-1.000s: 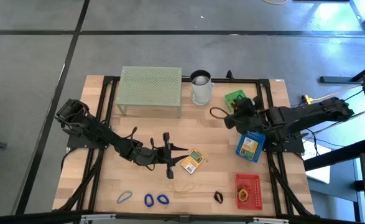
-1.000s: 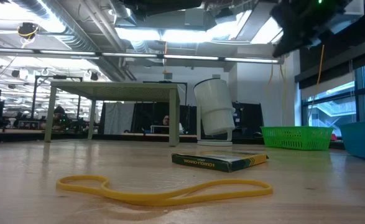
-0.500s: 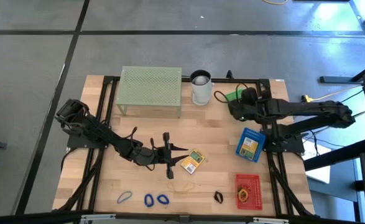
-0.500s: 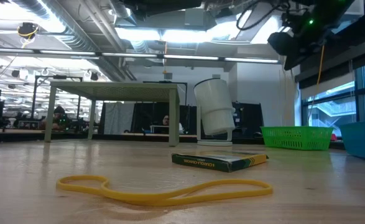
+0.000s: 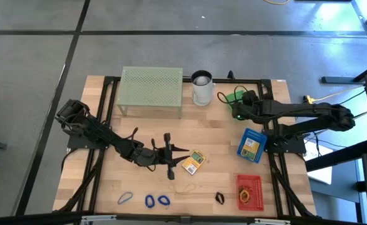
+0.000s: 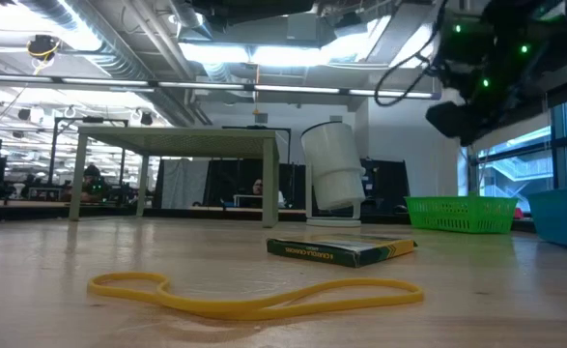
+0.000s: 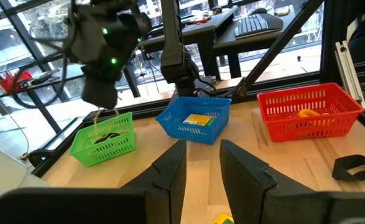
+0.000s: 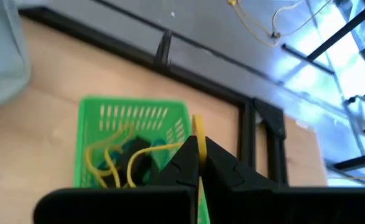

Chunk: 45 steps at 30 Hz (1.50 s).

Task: Pick & Place Office Desk Supplies
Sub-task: Put the yellow rubber band into the green bin, then put the yellow crayon box into the blue bin

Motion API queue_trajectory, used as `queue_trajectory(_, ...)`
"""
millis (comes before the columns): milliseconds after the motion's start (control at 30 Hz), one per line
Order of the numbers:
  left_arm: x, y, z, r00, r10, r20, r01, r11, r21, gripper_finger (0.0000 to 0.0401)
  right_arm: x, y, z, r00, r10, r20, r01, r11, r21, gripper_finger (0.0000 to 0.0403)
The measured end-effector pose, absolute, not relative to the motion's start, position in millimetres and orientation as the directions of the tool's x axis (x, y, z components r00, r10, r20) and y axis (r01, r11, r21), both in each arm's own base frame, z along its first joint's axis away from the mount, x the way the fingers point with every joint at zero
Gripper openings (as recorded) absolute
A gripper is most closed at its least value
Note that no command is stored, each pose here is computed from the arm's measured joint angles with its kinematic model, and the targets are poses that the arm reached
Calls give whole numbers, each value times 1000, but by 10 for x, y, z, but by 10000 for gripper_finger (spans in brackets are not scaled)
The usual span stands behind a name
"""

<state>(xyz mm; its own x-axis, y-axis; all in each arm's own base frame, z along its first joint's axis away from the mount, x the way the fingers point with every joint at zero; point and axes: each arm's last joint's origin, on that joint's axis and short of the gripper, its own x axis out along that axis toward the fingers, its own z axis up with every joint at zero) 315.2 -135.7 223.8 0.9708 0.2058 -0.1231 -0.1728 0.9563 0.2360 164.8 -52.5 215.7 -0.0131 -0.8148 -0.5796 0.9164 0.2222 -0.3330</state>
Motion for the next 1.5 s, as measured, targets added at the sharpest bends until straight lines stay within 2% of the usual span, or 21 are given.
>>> queue_trajectory(233,3152,-1357,2237,971,206,-123,-173,956,236,91,1572,-512,1936,-31,-792,-609,925,208,-318,37)
queue_trajectory(733,3152,-1357,2237,971,206,-124,-173,956,236,91,1598,-502,1916,5,-747,-665,930,248,-271,187)
queue_trajectory(967,3151,-1358,2229,971,201,-131,-170,961,217,91,1608,-487,1900,29,-693,-720,922,296,-248,237)
queue_trajectory(1033,3150,-1373,2203,977,141,-159,-115,979,166,91,1613,-476,1892,45,-657,-753,922,318,-222,241)
queue_trajectory(1200,3150,-1430,2155,965,-134,-224,156,984,83,91,1641,-386,1878,96,-589,-803,903,390,-178,233)
queue_trajectory(1267,3152,-1431,2157,965,-141,-222,162,983,80,92,1664,-308,1877,132,-568,-813,886,436,-160,224)
queue_trajectory(1367,3158,-1406,2168,976,-67,-208,88,992,92,96,1727,-162,1880,223,-516,-827,848,521,-96,209)
queue_trajectory(1500,3156,-1397,2158,976,-39,-215,60,994,90,107,1869,84,1926,414,-446,-794,771,635,46,188)
